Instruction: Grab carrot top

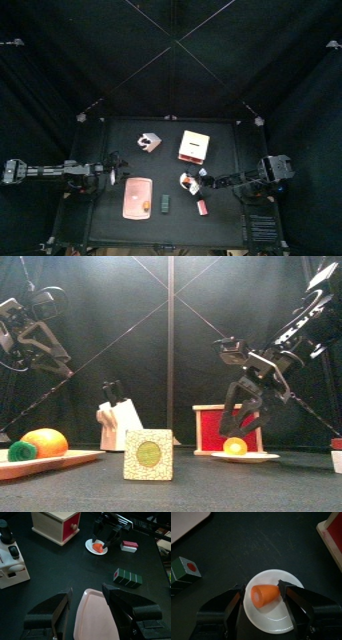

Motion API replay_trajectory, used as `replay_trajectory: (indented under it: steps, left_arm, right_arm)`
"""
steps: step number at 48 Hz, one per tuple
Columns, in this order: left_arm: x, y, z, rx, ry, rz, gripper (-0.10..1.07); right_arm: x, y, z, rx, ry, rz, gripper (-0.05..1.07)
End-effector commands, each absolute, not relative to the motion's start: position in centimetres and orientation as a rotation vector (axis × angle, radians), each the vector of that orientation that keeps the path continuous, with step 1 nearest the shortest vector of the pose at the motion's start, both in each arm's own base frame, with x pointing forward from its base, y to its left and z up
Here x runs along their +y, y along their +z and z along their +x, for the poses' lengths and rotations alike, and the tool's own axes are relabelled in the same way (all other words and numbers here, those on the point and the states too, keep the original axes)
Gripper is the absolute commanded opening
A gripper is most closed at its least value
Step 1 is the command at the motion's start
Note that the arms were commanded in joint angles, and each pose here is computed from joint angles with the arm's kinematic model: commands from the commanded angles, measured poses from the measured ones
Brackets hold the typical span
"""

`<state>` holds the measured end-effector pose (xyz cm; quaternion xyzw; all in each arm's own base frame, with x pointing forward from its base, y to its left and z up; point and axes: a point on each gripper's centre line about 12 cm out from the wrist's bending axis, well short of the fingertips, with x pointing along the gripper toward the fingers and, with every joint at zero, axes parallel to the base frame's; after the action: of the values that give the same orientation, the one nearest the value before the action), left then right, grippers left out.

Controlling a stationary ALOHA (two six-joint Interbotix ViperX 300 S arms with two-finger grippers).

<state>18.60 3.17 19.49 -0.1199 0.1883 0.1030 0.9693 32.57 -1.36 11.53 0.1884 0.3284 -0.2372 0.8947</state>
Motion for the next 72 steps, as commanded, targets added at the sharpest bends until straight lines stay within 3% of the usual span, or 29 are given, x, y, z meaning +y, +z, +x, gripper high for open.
replay_trajectory:
  steps: [1, 15, 25, 39, 49, 72]
  left_arm:
    - [3.3, 20.1, 18.9, 0.361, 0.209, -0.238, 0.87]
    - [3.6, 20.1, 18.8, 0.358, 0.228, -0.242, 0.87]
    - [3.7, 19.9, 18.7, 0.362, 0.231, -0.246, 0.87]
    - [3.6, 19.2, 18.4, 0.378, 0.242, -0.282, 0.87]
    - [3.7, 19.2, 18.4, 0.376, 0.245, -0.283, 0.87]
    - [3.9, 19.3, 18.4, 0.373, 0.255, -0.285, 0.87]
  right_arm:
    - [-1.2, 13.1, 33.6, 0.629, -0.478, 0.405, 0.89]
    - [-0.2, 16.7, 37.1, 0.521, -0.431, 0.439, 0.89]
    - [0.5, 17.9, 40.0, 0.481, -0.436, 0.515, 0.89]
    - [2.3, 17.4, 43.7, 0.446, -0.537, 0.636, 0.89]
    - [3.8, 19.2, 45.7, 0.381, -0.574, 0.694, 0.89]
    - [6.0, 19.3, 46.6, 0.307, -0.742, 0.668, 0.89]
